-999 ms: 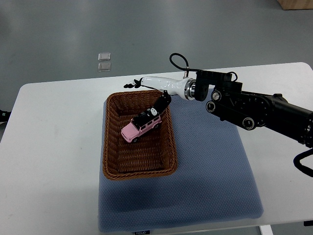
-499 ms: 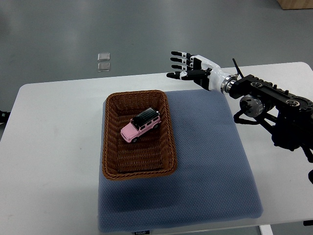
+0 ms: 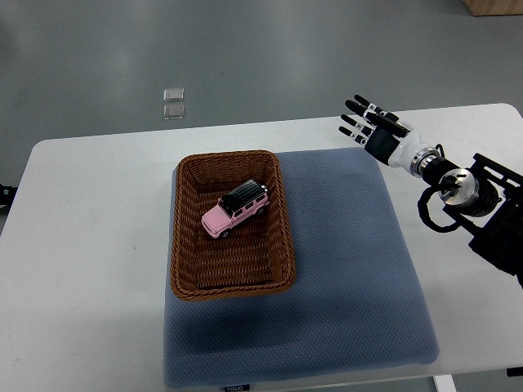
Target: Place pink car in brown basket
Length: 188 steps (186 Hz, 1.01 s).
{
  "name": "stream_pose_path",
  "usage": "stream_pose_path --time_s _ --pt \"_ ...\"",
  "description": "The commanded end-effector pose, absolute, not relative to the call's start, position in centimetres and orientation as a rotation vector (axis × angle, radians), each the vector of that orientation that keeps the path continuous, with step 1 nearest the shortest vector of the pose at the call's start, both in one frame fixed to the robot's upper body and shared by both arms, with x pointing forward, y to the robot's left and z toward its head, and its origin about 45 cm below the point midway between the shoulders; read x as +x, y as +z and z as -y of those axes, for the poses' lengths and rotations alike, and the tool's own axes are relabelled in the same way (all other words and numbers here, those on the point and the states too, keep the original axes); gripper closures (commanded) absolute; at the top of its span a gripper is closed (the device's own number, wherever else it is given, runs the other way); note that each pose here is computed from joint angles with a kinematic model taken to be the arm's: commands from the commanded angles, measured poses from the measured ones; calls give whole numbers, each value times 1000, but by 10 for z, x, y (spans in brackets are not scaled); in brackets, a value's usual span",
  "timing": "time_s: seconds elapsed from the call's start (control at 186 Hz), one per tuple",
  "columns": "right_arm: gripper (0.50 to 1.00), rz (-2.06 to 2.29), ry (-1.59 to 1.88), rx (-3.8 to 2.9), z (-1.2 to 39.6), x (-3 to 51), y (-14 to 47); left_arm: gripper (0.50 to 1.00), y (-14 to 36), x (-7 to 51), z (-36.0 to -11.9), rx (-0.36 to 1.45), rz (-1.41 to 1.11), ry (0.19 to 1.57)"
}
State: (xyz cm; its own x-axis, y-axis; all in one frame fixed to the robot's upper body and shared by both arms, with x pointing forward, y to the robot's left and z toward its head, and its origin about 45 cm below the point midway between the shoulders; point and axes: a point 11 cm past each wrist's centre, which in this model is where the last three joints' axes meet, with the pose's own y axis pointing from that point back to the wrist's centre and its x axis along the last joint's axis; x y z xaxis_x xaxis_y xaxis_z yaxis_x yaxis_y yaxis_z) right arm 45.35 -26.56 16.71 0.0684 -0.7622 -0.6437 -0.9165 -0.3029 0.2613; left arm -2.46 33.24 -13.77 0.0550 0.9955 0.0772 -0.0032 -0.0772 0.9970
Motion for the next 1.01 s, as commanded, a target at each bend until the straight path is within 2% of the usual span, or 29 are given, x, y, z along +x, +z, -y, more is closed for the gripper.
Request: stream_pose_path --time_s 0.0,1.004 --pt "587 -1714 1054 -2138 266 450 162 500 -138 -24 -332 1290 -1129 1225" --pt "585 -1674 893 -2217 272 452 175 500 -138 -24 -333 1291 -1129 1226"
